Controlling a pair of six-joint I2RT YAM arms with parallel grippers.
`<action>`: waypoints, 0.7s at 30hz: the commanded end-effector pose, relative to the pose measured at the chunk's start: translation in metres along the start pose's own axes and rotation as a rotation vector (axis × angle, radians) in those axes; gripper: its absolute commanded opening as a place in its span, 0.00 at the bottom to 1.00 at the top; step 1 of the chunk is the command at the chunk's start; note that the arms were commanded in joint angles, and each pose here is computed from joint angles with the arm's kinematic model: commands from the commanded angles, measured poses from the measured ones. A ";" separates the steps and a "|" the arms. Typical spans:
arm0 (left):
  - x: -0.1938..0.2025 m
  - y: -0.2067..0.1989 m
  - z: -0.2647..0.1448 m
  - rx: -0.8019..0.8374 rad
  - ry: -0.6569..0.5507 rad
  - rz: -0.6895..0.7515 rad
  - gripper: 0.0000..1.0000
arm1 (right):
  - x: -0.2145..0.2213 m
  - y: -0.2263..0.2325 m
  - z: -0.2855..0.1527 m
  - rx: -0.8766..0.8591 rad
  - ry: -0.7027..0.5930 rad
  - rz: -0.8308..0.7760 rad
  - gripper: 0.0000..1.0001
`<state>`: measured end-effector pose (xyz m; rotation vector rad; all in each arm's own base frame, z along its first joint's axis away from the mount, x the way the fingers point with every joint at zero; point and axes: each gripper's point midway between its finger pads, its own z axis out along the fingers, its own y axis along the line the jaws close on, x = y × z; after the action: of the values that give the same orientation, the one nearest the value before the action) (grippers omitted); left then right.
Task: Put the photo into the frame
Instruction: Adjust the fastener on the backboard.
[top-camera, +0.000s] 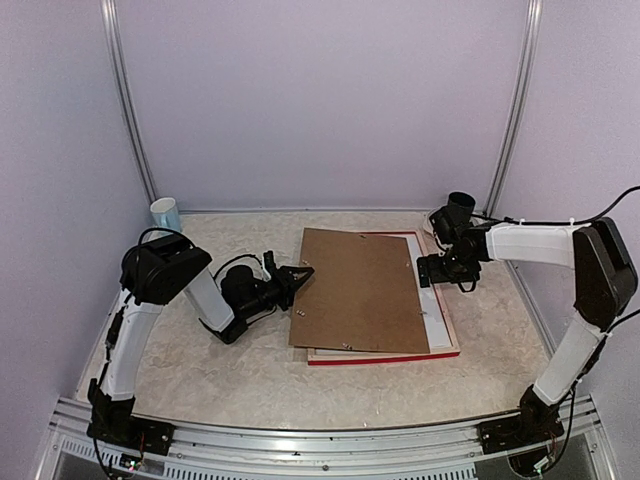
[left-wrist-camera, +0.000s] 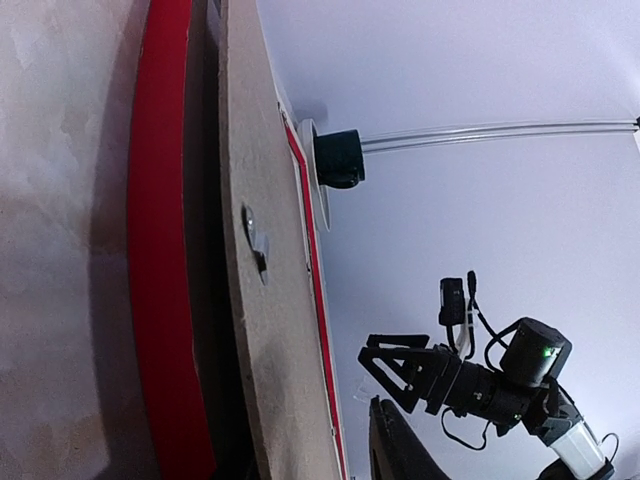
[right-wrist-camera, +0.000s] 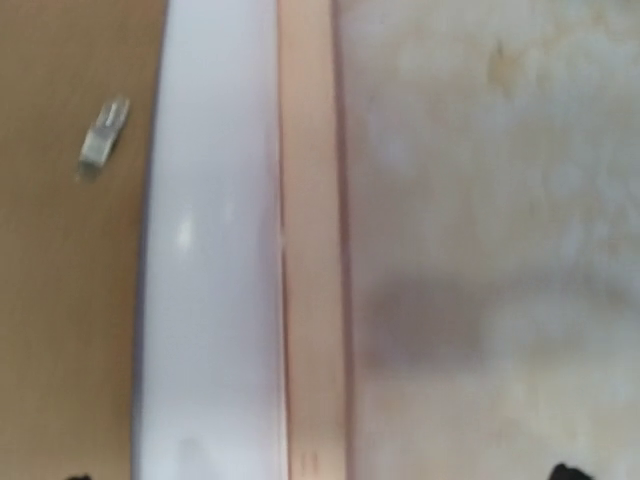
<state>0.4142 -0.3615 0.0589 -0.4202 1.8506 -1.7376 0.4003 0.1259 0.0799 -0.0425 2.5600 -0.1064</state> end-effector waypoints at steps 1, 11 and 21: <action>0.020 0.077 -0.017 -0.237 0.014 -0.034 0.29 | 0.028 0.005 -0.020 -0.062 0.023 -0.005 0.99; 0.021 0.077 -0.017 -0.236 0.012 -0.032 0.32 | 0.072 0.000 -0.031 -0.038 0.077 -0.052 0.99; 0.023 0.077 -0.018 -0.230 0.024 -0.030 0.40 | 0.083 0.002 -0.014 -0.008 0.097 -0.057 0.99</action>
<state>0.4156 -0.3600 0.0593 -0.4419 1.8321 -1.7193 0.3228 0.1227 0.0546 -0.1233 2.6561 -0.0943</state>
